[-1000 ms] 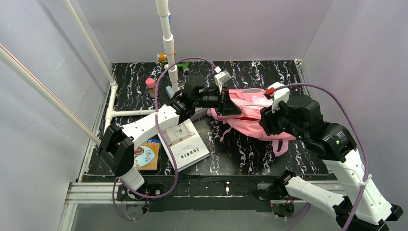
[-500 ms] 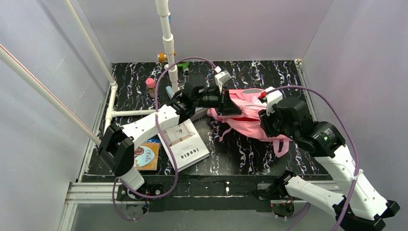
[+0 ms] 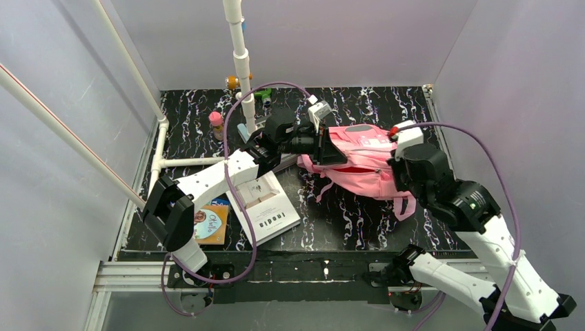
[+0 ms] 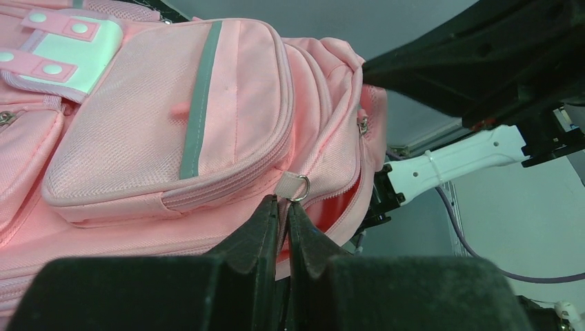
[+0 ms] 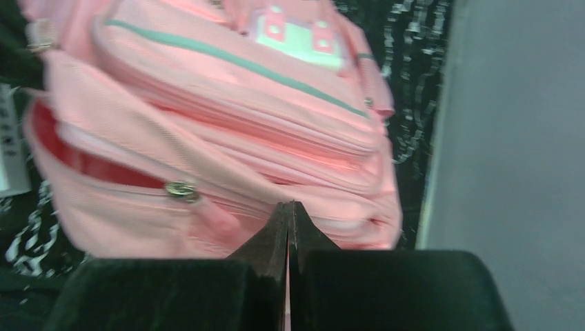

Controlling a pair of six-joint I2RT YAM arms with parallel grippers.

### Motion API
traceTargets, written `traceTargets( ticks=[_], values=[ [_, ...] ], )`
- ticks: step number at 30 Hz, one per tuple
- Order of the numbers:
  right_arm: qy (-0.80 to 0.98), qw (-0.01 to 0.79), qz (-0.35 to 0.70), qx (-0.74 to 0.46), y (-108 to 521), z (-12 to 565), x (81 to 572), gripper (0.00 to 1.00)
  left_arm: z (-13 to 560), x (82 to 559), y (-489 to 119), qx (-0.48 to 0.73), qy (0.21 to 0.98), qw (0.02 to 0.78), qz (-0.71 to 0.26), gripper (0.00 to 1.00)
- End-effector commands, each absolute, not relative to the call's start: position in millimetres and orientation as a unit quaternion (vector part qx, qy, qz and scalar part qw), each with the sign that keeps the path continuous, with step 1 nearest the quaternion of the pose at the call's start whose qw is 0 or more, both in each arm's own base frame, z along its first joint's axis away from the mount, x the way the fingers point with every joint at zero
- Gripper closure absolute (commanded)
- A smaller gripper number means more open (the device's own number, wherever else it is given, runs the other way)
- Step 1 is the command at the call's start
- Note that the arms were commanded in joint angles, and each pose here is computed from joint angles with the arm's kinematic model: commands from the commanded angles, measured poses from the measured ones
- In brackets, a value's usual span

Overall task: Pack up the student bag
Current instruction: Unzip the student bag at the center of the board.

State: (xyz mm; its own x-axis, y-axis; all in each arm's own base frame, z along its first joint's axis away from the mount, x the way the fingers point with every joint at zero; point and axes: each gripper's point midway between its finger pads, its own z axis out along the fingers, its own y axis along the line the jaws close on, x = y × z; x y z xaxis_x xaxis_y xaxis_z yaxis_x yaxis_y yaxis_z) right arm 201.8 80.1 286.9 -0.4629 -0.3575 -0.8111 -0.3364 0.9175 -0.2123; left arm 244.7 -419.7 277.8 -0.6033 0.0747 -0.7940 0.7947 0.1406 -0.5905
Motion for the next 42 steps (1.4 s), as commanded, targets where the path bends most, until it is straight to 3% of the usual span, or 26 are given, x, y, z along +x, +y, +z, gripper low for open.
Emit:
traceTargets(
  ticks=[1, 4, 8, 10, 12, 15, 23, 29, 35, 37, 42],
  values=[
    [0.826, 0.542, -0.132, -0.079, 12, 320, 201, 0.99, 332, 234, -413, 0.333, 0.634, 0.345, -0.607, 1.0],
    [0.818, 0.557, -0.116, -0.083, 10, 324, 194, 0.99, 332, 232, -413, 0.334, 0.633, 0.341, -0.61, 1.0],
    [0.821, 0.545, 0.028, -0.167, 70, 321, 189, 0.99, 333, 232, -414, 0.333, 0.632, 0.337, -0.613, 1.0],
    [0.819, 0.528, 0.075, -0.213, 93, 317, 184, 0.84, 333, 232, -414, 0.334, 0.632, 0.335, -0.614, 1.0],
    [0.818, 0.527, 0.071, -0.217, 93, 316, 186, 0.68, 333, 231, -414, 0.335, 0.631, 0.334, -0.615, 1.0],
    [0.805, 0.545, 0.055, -0.229, 90, 322, 190, 0.61, 334, 230, -414, 0.335, 0.63, 0.332, -0.617, 1.0],
    [0.797, 0.499, 0.069, -0.333, 108, 296, 181, 0.5, 338, 229, -414, 0.336, 0.625, 0.332, -0.621, 1.0],
    [0.808, 0.481, 0.028, -0.339, 100, 279, 189, 0.44, 338, 227, -415, 0.337, 0.623, 0.328, -0.625, 1.0],
    [0.813, 0.474, -0.014, -0.337, 92, 265, 200, 0.5, 338, 227, -415, 0.335, 0.623, 0.326, -0.627, 1.0],
    [0.809, 0.482, -0.022, -0.337, 90, 265, 203, 0.56, 338, 227, -415, 0.336, 0.623, 0.325, -0.628, 1.0],
    [0.802, 0.506, -0.03, -0.316, 88, 269, 210, 0.83, 337, 228, -416, 0.333, 0.623, 0.323, -0.63, 1.0]
  ],
)
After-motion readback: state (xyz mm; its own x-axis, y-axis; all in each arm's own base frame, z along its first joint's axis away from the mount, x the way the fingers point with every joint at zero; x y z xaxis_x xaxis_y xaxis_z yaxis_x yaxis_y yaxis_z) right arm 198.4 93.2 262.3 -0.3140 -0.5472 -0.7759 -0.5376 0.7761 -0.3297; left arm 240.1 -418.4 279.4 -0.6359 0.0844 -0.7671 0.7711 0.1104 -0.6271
